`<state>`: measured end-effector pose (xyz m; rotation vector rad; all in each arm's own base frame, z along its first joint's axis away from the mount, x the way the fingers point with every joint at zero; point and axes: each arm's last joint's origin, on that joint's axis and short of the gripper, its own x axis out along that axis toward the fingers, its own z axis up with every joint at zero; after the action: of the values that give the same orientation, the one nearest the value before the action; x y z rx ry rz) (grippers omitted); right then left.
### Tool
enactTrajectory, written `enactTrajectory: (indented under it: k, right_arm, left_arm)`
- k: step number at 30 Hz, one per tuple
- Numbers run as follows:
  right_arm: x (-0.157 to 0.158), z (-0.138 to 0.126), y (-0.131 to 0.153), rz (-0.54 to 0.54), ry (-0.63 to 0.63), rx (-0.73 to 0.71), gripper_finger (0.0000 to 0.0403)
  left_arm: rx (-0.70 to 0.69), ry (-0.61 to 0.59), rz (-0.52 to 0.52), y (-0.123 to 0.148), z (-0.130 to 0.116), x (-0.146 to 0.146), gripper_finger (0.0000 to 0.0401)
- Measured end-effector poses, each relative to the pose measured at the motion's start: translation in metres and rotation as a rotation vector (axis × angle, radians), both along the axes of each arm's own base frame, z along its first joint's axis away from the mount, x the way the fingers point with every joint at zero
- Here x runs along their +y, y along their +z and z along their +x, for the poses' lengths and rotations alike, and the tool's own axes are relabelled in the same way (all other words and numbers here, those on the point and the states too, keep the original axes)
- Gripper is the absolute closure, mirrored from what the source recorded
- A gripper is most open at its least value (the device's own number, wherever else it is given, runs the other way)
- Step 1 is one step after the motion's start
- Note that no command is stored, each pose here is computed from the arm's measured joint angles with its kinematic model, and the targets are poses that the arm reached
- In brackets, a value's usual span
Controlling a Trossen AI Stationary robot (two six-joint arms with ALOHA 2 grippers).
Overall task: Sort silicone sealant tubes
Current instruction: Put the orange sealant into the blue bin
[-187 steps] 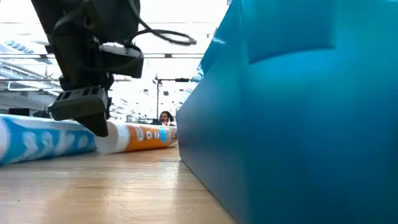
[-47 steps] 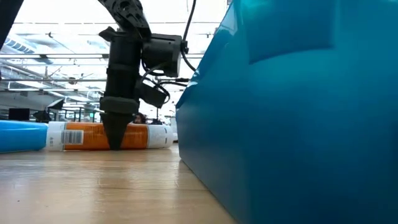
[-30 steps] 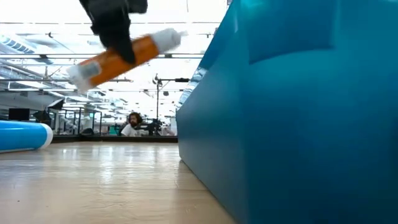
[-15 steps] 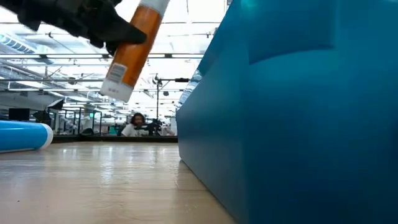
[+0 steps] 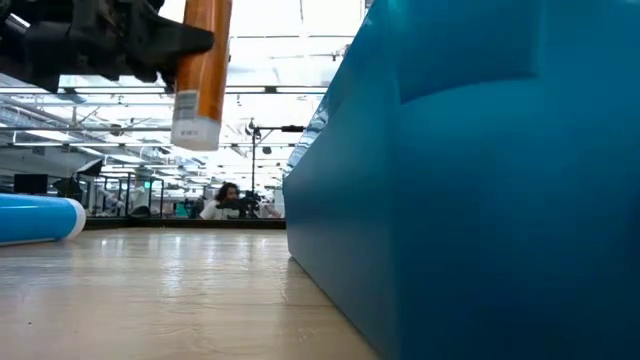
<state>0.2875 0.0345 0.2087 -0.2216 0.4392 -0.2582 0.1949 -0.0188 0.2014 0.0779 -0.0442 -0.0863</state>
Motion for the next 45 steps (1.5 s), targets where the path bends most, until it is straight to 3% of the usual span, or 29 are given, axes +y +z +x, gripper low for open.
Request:
enactTrajectory:
  k: [4,10,15,29,35,41,45]
  right_arm:
    - [-0.01,0.003,0.006,0.025,-0.032,-0.108,0.0106]
    - [-0.026,0.008,0.011,0.113,0.096,-0.355,0.0106]
    - [-0.039,0.018,0.005,0.117,0.103,-0.453,0.0106]
    - [-0.055,0.052,-0.001,0.133,0.252,-0.547,0.0106]
    - [-0.064,0.081,0.006,0.133,0.296,-0.576,0.0106]
    - [-0.071,0.101,0.023,0.244,0.401,-0.593,0.0105]
    - [-0.071,0.109,0.036,0.259,0.433,-0.584,0.0101]
  left_arm:
    - [-0.025,0.058,0.016,0.006,0.002,0.007,0.0195]
    - [-0.027,0.118,0.028,0.006,0.002,0.018,0.0195]
    - [-0.021,0.151,0.009,0.005,0.002,0.025,0.0194]
    - [-0.021,0.178,-0.039,0.005,0.002,0.031,0.0191]
    - [-0.018,0.174,-0.05,0.005,0.003,0.03,0.0191]
    - [0.021,0.167,-0.058,0.001,0.004,0.028,0.019]
    - [0.029,0.179,-0.06,-0.002,0.006,0.028,0.019]
